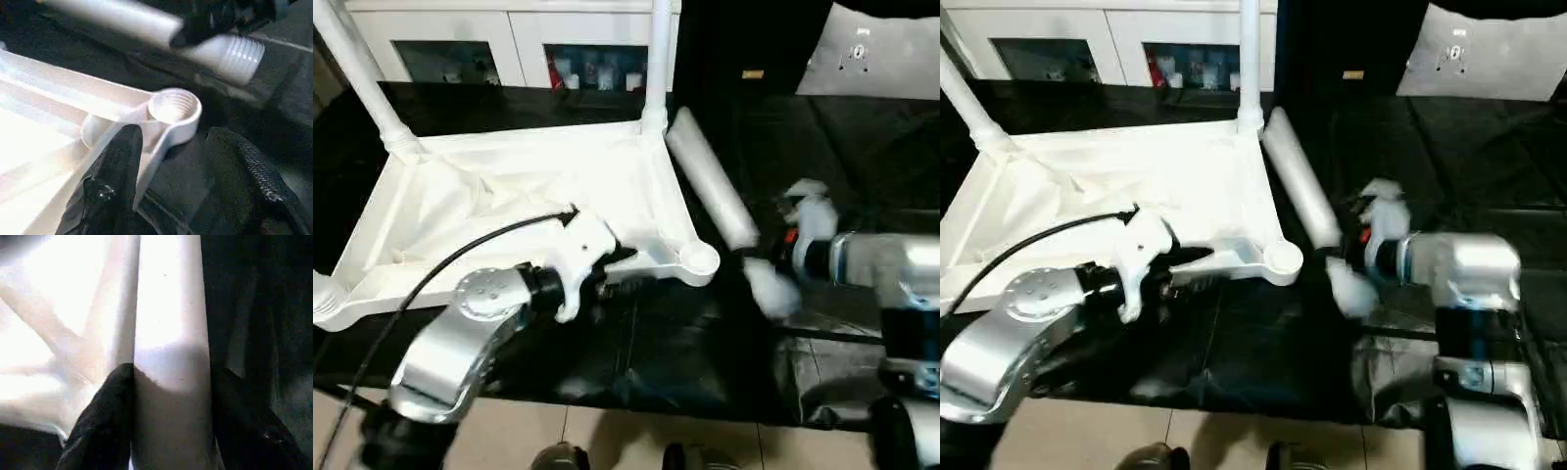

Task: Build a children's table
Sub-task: Pick table leg

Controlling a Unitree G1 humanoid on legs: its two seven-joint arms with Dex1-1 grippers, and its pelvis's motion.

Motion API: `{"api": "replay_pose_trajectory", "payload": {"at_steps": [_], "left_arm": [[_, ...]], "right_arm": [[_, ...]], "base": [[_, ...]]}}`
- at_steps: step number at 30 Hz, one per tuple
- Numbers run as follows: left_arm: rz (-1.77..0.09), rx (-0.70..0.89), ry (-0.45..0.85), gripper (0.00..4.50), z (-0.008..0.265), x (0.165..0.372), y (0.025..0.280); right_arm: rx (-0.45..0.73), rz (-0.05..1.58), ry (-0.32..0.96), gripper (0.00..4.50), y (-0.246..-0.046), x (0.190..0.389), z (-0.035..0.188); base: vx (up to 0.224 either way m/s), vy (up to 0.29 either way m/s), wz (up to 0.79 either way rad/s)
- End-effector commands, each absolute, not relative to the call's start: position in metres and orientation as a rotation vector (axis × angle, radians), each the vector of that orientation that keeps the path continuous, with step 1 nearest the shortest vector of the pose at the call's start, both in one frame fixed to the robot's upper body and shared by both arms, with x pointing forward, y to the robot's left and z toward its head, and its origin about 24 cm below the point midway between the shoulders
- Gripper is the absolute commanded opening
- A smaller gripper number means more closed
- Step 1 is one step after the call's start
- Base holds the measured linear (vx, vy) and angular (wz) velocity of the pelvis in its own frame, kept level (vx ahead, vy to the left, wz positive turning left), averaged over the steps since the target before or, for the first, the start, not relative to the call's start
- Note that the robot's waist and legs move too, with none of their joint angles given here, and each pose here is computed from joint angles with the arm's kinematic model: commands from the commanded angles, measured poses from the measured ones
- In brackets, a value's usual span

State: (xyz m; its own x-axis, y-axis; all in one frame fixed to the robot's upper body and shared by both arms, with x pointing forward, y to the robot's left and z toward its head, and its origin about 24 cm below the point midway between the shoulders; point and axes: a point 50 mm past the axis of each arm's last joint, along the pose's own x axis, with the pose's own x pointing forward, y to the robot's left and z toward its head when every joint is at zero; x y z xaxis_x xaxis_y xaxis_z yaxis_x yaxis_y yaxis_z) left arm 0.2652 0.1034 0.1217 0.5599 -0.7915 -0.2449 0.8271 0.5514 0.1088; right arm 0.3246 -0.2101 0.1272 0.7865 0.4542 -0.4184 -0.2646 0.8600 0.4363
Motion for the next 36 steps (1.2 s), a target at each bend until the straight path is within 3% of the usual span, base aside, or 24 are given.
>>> {"api": "replay_pose_trajectory", "payload": {"at_steps": [1,4,6,10,13,14,19,27,30,36], "left_arm": [[-0.943,0.233,0.159,2.35,0.125,0.268,0.105],[-0.934,0.209,0.118,2.35,0.130,0.269,0.102],[-0.921,0.172,0.077,2.35,0.137,0.272,0.101],[-0.876,-0.110,-0.011,2.53,0.169,0.287,0.098],[-0.899,-0.240,-0.065,2.70,0.183,0.289,0.096],[-0.963,-0.379,-0.114,2.70,0.195,0.286,0.092],[-1.050,-0.559,-0.125,2.70,0.206,0.282,0.081],[-1.049,-0.580,-0.027,2.80,0.199,0.285,0.070],[-1.010,-0.626,0.032,2.95,0.189,0.291,0.069],[-1.096,-0.768,0.022,3.09,0.191,0.290,0.070]], "right_arm": [[0.408,0.418,0.450,1.86,-0.212,0.324,0.138],[0.467,0.510,0.243,1.86,-0.208,0.321,0.150],[0.507,0.576,0.176,1.86,-0.204,0.316,0.155],[0.617,0.913,0.074,1.86,-0.180,0.293,0.166],[0.624,0.966,0.063,1.86,-0.176,0.289,0.166],[0.634,1.003,0.053,1.86,-0.173,0.286,0.165],[0.644,1.046,0.047,1.86,-0.165,0.282,0.162],[0.651,1.106,0.052,1.86,-0.153,0.276,0.159],[0.670,1.173,0.047,1.86,-0.146,0.268,0.159],[0.680,1.233,0.068,1.86,-0.140,0.258,0.152]], "base": [[0.000,0.000,0.00],[0.000,0.000,0.00],[0.000,0.000,0.00],[0.000,0.000,0.00],[0.000,0.000,0.00],[0.000,0.000,0.00],[0.000,0.000,0.00],[0.000,0.000,0.00],[0.000,0.000,0.00],[0.000,0.000,0.00]]}}
